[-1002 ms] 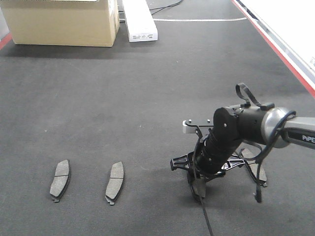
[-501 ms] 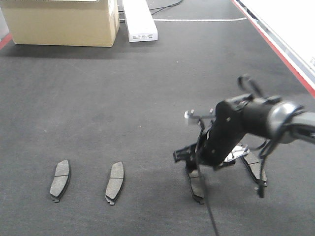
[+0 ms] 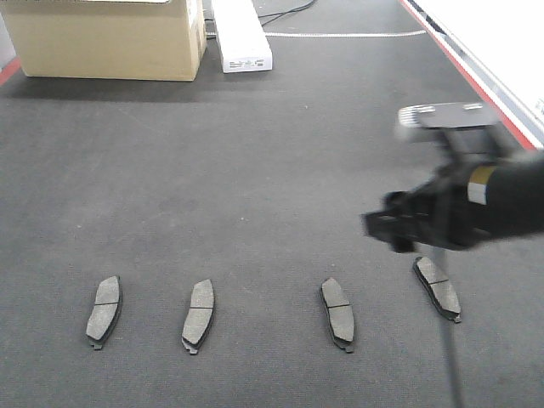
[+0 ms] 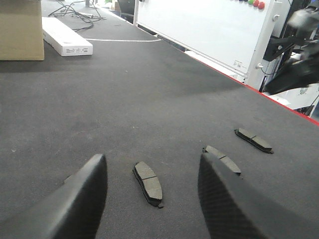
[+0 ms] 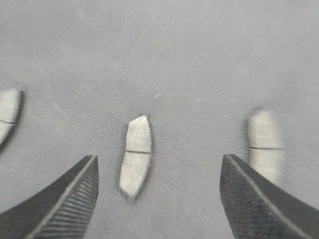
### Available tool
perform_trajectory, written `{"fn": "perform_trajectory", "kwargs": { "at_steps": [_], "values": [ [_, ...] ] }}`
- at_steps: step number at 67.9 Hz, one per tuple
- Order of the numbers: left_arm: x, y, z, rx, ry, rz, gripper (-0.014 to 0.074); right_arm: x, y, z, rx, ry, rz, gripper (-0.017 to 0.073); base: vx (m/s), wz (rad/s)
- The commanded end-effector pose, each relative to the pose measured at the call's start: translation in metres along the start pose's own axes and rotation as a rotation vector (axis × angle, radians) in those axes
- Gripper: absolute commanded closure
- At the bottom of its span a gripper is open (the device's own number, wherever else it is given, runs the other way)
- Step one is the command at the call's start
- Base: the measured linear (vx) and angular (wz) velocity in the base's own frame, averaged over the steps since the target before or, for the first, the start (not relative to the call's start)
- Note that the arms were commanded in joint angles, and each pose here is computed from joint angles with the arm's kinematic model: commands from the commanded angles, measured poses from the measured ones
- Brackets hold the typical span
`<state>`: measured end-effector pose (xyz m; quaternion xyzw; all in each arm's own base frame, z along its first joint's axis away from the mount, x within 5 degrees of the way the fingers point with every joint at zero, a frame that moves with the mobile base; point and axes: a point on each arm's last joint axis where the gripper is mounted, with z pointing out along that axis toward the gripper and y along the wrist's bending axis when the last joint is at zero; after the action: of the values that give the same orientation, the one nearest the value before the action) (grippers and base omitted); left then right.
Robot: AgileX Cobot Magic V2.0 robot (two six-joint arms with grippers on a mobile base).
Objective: Move and align brake pads A on conveyor
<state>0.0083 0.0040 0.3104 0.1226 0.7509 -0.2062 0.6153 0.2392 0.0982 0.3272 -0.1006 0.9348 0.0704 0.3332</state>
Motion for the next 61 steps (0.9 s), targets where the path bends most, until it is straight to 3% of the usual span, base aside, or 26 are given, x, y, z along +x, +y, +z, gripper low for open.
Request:
{"fn": "perform_trajectory", "kwargs": {
  "at_steps": [1, 34, 44, 61],
  "values": [
    [-0.012, -0.003, -0.001, 0.024, -0.071, 0.002, 0.0186, 0.004, -0.004, -0.04, -0.015, -0.171, -0.018, 0.0057, 0.0, 0.0],
    [-0.016, -0.004, 0.0, 0.038, -0.12, 0.001, 0.0186, 0.124, -0.031, -0.113, -0.055, -0.498, -0.02, 0.0057, 0.0, 0.0],
    [-0.011, -0.004, 0.006, 0.049, -0.145, 0.004, 0.0186, 0.159, -0.037, -0.124, -0.064, -0.657, -0.065, 0.0057, 0.0, 0.0],
    [-0.003, -0.004, 0.014, 0.051, -0.135, 0.007, 0.0186, 0.185, -0.04, -0.121, -0.085, -0.837, -0.091, 0.0057, 0.0, 0.0]
  ]
}}
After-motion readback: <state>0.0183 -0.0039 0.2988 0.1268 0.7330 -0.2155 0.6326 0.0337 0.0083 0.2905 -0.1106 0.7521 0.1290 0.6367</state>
